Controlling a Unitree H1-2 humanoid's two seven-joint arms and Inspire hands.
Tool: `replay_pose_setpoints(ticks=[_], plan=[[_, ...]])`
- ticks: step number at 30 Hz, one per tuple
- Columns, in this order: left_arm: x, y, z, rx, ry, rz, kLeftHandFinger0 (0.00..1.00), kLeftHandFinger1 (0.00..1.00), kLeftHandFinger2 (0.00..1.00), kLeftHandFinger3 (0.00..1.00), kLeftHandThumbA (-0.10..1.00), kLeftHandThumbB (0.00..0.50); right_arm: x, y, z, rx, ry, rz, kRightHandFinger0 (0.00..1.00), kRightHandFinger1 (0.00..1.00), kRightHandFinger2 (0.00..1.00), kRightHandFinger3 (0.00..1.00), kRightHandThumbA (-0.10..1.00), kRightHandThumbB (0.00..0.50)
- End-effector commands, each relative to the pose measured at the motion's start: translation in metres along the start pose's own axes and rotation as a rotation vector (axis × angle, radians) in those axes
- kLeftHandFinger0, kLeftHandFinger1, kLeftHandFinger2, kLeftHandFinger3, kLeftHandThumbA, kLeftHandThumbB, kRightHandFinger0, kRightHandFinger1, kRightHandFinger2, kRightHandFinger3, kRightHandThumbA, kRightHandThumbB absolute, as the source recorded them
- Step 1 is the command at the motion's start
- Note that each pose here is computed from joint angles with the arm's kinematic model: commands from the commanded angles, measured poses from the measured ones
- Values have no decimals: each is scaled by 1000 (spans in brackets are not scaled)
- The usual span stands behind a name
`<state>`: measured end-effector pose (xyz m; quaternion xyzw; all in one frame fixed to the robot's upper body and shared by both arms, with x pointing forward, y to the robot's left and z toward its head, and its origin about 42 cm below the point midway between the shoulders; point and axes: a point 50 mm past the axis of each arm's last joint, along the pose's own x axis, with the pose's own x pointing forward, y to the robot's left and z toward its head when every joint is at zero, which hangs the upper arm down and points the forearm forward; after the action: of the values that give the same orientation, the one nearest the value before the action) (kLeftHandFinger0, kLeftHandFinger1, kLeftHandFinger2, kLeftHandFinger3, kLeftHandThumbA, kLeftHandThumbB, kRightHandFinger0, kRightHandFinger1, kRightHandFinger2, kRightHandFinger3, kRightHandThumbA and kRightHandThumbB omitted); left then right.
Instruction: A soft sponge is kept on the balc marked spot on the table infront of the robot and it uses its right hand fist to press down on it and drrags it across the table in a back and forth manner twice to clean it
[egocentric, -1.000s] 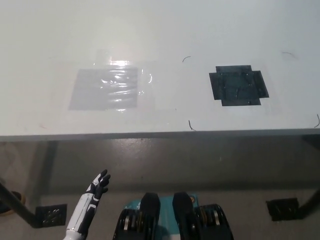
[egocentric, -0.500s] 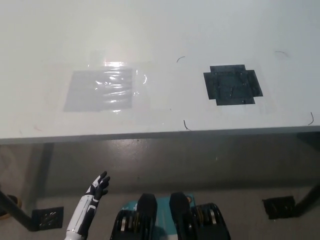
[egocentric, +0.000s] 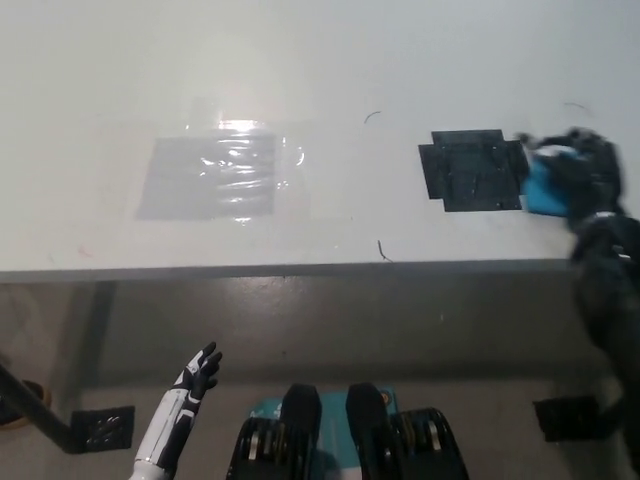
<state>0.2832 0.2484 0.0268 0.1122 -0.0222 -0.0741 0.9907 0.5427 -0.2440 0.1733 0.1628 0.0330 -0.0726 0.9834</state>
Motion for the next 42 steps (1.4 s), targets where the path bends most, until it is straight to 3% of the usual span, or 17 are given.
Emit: replay_pose_setpoints(ticks=[1, 7, 10, 13, 16, 20, 23, 24, 25, 26, 27, 28, 29, 31, 32, 35, 42], plan=[[4, 4, 8, 31, -41, 6, 1000, 1000, 1000, 1000, 1000, 199, 7, 55, 18, -16, -45, 139, 5, 34, 285, 53, 1000, 132], [4, 6, 9, 51, -47, -1, 1000, 1000, 1000, 1000, 1000, 184, 2, 80, 10, -30, -47, 187, 0, 0, 252, 10, 1000, 139], [5, 8, 9, 51, -45, 1, 1000, 1000, 1000, 1000, 1000, 206, 2, 68, 7, -25, -30, 153, 0, 32, 306, 88, 1000, 127], [4, 8, 9, 42, -38, 1, 1000, 1000, 1000, 1000, 1000, 217, 2, 50, 5, -35, -24, 111, 0, 0, 239, 79, 1000, 113], [4, 8, 10, 36, -42, 1, 1000, 1000, 1000, 1000, 1000, 164, 4, 31, 8, -53, -30, 64, 0, 0, 210, 86, 1000, 102], [5, 8, 9, 46, -43, 1, 1000, 1000, 1000, 1000, 1000, 191, 4, 14, 12, -70, -47, 49, 0, 0, 270, 169, 1000, 92], [2, 7, 7, 38, -36, 1, 1000, 1000, 1000, 1000, 1000, 175, 7, 9, 20, -111, -72, 49, 26, 45, 334, 205, 1000, 168], [1, 8, 7, 41, -34, -2, 1000, 1000, 1000, 1000, 1000, 170, 8, 11, 30, -208, -137, 109, 296, 151, 394, 310, 1000, 242], [1, 8, 7, 41, -36, -1, 1000, 1000, 1000, 1000, 1000, 174, 9, 13, 34, -191, -144, 125, 495, 329, 602, 546, 1000, 292], [2, 8, 8, 43, -39, -1, 1000, 1000, 1000, 1000, 1000, 161, 11, 21, 47, -164, -180, 177, 794, 727, 991, 927, 1000, 290], [2, 8, 8, 44, -41, -3, 1000, 1000, 1000, 1000, 1000, 157, 12, 29, 60, -156, -224, 231, 886, 836, 913, 881, 1000, 299], [3, 8, 8, 37, -42, -6, 1000, 1000, 1000, 1000, 1000, 155, 7, 45, 86, -146, -312, 340, 1000, 1000, 1000, 1000, 1000, 305], [3, 8, 7, 32, -39, -7, 1000, 1000, 1000, 1000, 1000, 152, 0, 54, 102, -136, -365, 417, 1000, 1000, 1000, 1000, 1000, 307], [6, 8, 9, 15, -36, -11, 1000, 1000, 1000, 1000, 1000, 148, -24, 78, 153, -61, -487, 552, 1000, 1000, 1000, 1000, 1000, 357], [7, 8, 8, 24, -35, -13, 1000, 1000, 1000, 1000, 1000, 160, -42, 93, 182, -42, -568, 599, 1000, 1000, 1000, 1000, 1000, 425], [5, 9, 8, 46, -24, -8, 1000, 1000, 1000, 1000, 1000, 172, -86, 116, 235, -56, -734, 707, 1000, 1000, 1000, 1000, 1000, 481], [0, 10, 5, 47, -26, -21, 1000, 1000, 1000, 1000, 1000, 156, -195, 120, 301, -7, -1020, 868, 1000, 1000, 1000, 1000, 1000, 500]])
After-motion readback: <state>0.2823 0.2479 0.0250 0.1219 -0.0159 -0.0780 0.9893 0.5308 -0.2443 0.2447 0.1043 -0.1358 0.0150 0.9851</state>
